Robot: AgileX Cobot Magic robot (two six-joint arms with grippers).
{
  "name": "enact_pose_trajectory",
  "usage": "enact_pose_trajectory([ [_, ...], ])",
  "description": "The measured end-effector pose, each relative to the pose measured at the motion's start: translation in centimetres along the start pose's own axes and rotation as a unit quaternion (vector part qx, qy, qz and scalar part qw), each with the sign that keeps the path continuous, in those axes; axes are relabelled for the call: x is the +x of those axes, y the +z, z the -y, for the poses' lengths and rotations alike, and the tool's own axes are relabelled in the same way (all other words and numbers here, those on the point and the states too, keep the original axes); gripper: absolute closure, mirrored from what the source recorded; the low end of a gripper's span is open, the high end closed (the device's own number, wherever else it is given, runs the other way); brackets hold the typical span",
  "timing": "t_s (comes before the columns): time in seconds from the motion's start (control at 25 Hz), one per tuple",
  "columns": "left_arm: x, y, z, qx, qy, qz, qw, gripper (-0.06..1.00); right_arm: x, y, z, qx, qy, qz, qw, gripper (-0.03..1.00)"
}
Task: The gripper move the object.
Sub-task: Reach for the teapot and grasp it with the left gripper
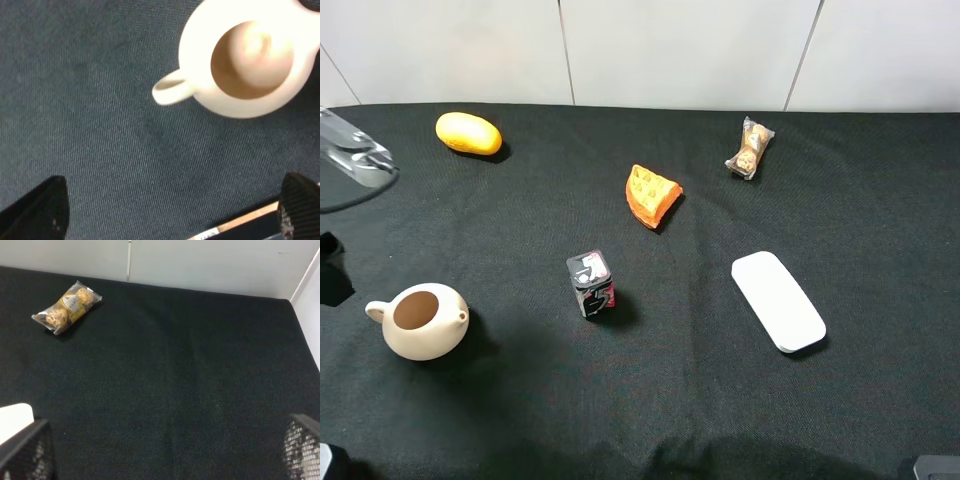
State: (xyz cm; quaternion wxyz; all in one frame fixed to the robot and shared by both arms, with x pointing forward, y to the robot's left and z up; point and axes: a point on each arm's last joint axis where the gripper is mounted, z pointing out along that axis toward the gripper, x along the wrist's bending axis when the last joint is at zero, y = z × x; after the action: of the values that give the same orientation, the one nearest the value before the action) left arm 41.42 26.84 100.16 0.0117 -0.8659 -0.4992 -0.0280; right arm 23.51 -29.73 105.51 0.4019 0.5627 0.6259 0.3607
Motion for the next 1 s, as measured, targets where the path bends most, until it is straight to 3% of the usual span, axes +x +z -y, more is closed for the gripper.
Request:
enact_pose_trajectory([
  [0.68,-1.2,5.2,-4.2,0.04,0.109,-0.003,0.993,0.06,0.0,0.0,0.0,0.0,0.0,0.0,1.0,0.27],
  [1.0,-1.0,6.7,-5.0,0.05,0.136,-0.007,0.989,0.06,0.0,0.0,0.0,0.0,0.0,0.0,1.0,0.27],
])
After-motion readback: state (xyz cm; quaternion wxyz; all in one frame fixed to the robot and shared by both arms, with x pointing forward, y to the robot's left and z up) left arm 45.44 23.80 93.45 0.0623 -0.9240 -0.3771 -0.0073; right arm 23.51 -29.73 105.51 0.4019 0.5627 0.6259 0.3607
